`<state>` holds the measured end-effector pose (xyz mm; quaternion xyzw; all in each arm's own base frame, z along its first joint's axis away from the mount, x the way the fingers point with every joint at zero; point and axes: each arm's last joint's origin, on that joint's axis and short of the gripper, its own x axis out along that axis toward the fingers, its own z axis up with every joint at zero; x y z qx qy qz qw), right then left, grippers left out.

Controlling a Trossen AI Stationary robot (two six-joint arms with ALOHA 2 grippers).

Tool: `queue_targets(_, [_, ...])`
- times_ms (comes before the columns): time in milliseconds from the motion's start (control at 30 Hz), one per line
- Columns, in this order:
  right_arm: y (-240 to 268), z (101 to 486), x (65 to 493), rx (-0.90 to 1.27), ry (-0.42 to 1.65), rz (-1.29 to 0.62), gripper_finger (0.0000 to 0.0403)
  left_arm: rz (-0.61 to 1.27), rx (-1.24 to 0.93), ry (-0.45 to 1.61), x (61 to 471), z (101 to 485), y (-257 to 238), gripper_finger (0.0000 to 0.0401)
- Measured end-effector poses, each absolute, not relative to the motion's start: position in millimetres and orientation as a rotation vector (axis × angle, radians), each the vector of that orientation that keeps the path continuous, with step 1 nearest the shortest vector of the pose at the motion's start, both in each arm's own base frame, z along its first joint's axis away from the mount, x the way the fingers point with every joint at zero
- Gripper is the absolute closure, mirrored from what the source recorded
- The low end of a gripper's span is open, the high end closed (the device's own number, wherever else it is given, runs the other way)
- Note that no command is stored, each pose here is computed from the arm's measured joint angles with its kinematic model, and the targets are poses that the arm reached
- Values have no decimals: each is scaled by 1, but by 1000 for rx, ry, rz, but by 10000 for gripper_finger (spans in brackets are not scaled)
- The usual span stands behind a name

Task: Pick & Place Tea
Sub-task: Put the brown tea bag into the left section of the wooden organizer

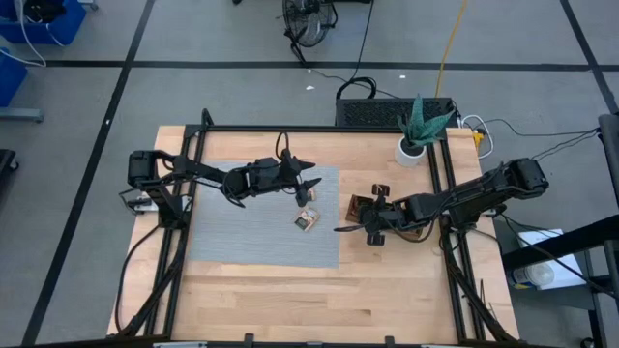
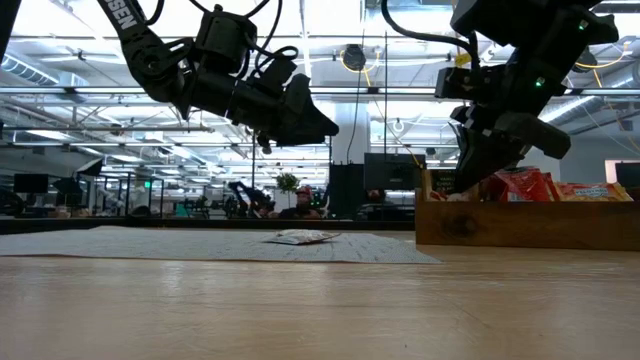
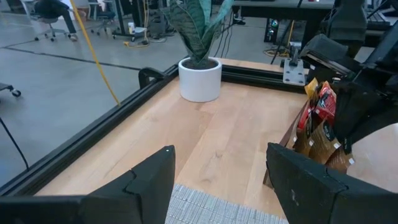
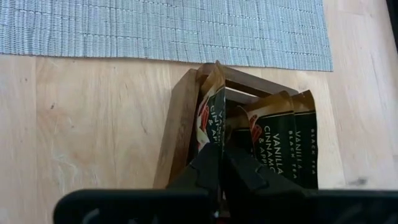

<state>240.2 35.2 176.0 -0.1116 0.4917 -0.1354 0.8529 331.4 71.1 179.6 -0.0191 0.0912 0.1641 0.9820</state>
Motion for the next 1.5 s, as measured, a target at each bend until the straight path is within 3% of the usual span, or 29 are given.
queue_targets(567, [35,177,240,-299,1019,-346,334,330,-38,184,331,180,71,150])
queue_targets(867, [35,180,239,-336,1013,-327,335,330,-32,189,331,179,71,150])
queue_targets(1100, [32,207,232,-307,862,-369,338,335,-29,227,330,176,72,150])
queue_targets(1367, [31,240,225,-286,657,-350,337,330,-200,509,319,151,82,150])
queue_targets(1500, [31,239,225,-327,604,-334,337,311,-160,734,320,150,79,151])
